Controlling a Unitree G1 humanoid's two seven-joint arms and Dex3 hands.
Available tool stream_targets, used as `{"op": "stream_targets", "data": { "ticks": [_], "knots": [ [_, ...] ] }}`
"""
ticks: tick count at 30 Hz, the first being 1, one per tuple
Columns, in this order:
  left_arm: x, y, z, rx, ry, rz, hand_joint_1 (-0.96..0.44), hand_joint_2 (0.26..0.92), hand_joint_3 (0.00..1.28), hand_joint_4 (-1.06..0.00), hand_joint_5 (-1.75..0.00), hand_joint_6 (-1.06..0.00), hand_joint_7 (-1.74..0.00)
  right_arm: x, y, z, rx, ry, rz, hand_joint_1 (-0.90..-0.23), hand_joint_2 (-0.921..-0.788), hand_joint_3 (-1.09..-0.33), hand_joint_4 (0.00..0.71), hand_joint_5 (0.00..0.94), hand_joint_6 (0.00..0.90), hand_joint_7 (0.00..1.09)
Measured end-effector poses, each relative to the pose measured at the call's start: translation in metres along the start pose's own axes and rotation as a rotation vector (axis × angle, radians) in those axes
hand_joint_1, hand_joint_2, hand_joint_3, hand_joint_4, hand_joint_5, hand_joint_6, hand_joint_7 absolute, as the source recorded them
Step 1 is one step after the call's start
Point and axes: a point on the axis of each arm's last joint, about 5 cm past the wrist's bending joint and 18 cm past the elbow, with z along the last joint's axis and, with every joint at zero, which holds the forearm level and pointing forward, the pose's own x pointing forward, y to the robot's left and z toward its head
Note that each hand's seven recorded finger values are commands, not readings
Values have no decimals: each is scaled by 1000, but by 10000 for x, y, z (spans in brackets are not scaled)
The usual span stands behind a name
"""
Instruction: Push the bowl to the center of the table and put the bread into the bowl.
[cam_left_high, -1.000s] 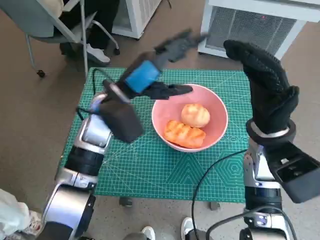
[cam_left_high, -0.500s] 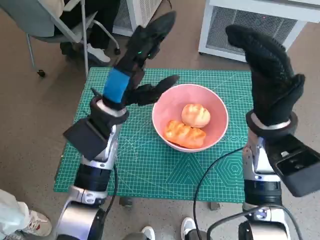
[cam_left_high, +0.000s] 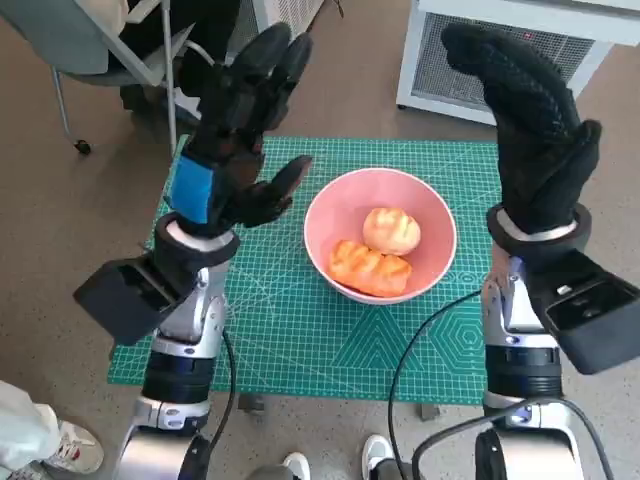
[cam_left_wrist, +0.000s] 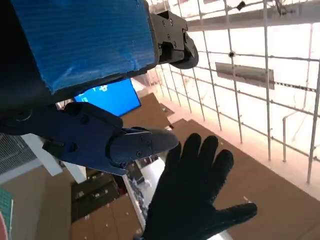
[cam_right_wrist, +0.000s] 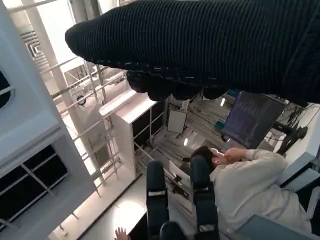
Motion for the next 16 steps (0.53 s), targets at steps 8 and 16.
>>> {"op": "stream_targets", "data": {
  "ticks": [8, 16],
  "knots": [
    [-45, 28, 0, 12, -4, 24, -525, 921, 413, -276, 0, -285, -269, -3, 11, -38, 4, 13, 0, -565, -921, -785, 152, 266, -1, 645],
    [-55, 60, 8, 17, -7, 42, -523, 921, 384, -279, -3, -319, -250, 5, 28, -46, 8, 11, 5, -569, -921, -781, 171, 231, -1, 650]
  ]
}}
